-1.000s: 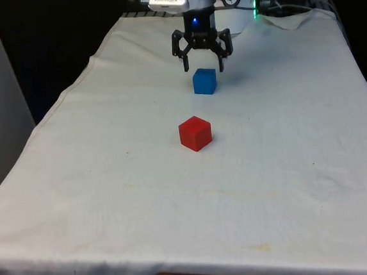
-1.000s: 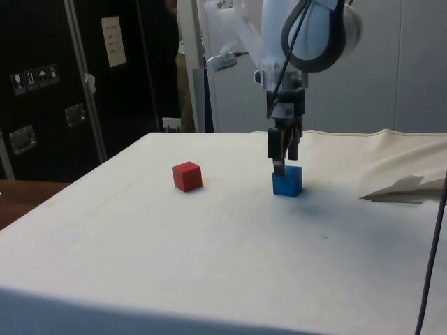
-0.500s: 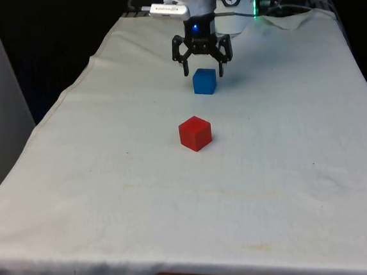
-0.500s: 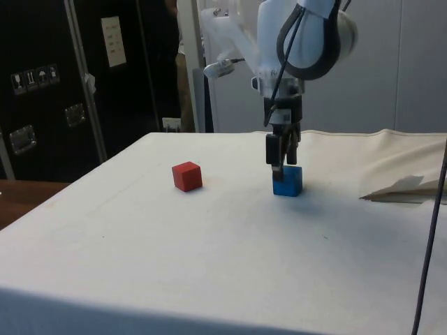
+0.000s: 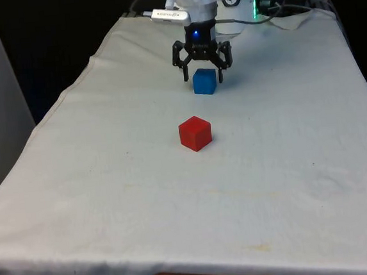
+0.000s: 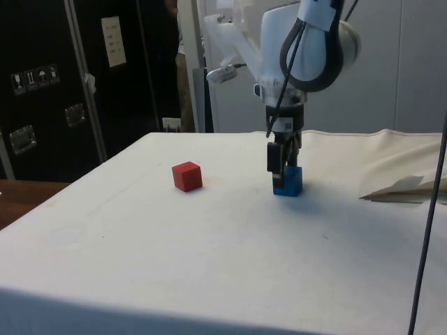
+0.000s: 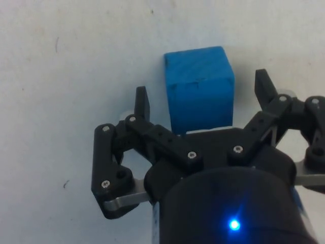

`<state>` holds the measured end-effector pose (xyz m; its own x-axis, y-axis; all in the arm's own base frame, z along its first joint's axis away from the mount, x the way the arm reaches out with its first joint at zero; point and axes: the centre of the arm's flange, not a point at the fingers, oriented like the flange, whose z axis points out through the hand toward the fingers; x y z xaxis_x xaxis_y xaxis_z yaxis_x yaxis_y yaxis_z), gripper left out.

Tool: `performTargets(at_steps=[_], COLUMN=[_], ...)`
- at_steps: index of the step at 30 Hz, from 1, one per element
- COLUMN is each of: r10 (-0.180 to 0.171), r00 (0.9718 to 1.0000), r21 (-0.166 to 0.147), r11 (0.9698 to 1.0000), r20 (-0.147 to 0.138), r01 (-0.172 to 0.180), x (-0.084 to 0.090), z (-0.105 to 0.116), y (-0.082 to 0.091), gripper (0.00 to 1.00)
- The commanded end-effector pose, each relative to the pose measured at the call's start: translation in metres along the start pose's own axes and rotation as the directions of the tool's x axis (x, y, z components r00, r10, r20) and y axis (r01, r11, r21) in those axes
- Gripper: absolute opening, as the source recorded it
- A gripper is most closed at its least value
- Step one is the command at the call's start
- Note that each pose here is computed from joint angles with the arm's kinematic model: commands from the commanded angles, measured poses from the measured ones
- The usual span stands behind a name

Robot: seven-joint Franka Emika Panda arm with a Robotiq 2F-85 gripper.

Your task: Stack the two cubes.

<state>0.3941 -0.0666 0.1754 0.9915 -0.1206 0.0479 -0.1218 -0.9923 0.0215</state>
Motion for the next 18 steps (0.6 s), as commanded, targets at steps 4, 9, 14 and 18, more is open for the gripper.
performTargets(at_steps=[4,9,14,18], r10=[0.001,0.0,0.0,0.001], r00=[0.9998,0.9997,0.9996,0.9997], r21=[0.02,0.018,0.018,0.017], r11=[0.9998,0.9998,0.9998,0.9999], r20=[-0.021,-0.025,-0.028,-0.026], r01=[-0.001,0.0,0.0,-0.001], x=[-0.0025,-0.0042,-0.0039,-0.0043], z=[-0.0053,-0.0042,-0.0045,-0.0038], y=[-0.0064,-0.0066,-0.0069,-0.0066], gripper=[0.8,0.07,0.0,0.0])
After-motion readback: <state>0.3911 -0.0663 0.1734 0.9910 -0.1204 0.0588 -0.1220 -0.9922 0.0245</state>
